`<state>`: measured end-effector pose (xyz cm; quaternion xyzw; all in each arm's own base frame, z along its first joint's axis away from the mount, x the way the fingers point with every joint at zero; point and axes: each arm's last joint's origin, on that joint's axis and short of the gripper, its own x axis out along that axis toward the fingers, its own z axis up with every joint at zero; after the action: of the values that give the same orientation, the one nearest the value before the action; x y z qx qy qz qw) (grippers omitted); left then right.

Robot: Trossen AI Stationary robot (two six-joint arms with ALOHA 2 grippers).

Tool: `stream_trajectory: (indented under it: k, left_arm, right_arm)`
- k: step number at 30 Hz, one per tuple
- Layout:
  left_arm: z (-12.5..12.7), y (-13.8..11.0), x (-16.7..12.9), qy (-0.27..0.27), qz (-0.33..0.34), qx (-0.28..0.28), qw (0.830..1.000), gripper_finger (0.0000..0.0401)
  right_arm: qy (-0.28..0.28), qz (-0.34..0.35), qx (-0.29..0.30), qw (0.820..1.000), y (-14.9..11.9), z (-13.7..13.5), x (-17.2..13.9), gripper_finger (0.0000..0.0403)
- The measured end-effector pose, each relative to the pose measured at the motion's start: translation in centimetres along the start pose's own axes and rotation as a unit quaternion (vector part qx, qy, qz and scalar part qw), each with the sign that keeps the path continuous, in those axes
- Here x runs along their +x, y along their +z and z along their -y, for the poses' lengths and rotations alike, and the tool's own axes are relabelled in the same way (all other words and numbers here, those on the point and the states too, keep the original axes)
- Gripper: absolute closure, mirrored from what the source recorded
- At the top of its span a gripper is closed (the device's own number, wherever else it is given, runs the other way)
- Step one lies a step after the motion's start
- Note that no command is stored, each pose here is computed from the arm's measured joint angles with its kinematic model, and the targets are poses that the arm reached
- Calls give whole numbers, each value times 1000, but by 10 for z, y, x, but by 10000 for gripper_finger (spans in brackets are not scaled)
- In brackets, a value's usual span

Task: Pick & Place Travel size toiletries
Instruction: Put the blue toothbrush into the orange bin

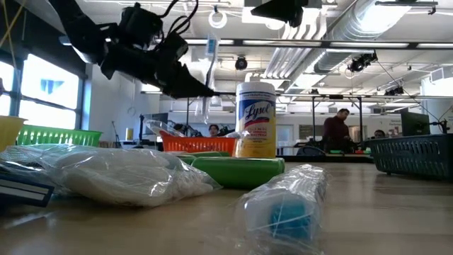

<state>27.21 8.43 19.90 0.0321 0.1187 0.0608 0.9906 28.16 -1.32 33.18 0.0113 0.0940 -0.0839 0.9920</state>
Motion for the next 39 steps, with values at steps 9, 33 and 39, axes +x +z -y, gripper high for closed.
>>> stream_trajectory:
  k: [9, 33, 39]
  left_arm:
    - [-22, -11, -5, 49, -52, 60, 996, 371]
    - [-31, -23, -9, 54, -109, 85, 989, 296]
    - [-31, -23, -9, 54, -108, 85, 989, 234]
  right_arm:
    - [-1, -9, -5, 1000, -3, 0, 3, 101]
    - [-23, -9, 2, 1000, -3, 13, 5, 102]
    - [-23, -9, 2, 1000, -3, 13, 5, 102]
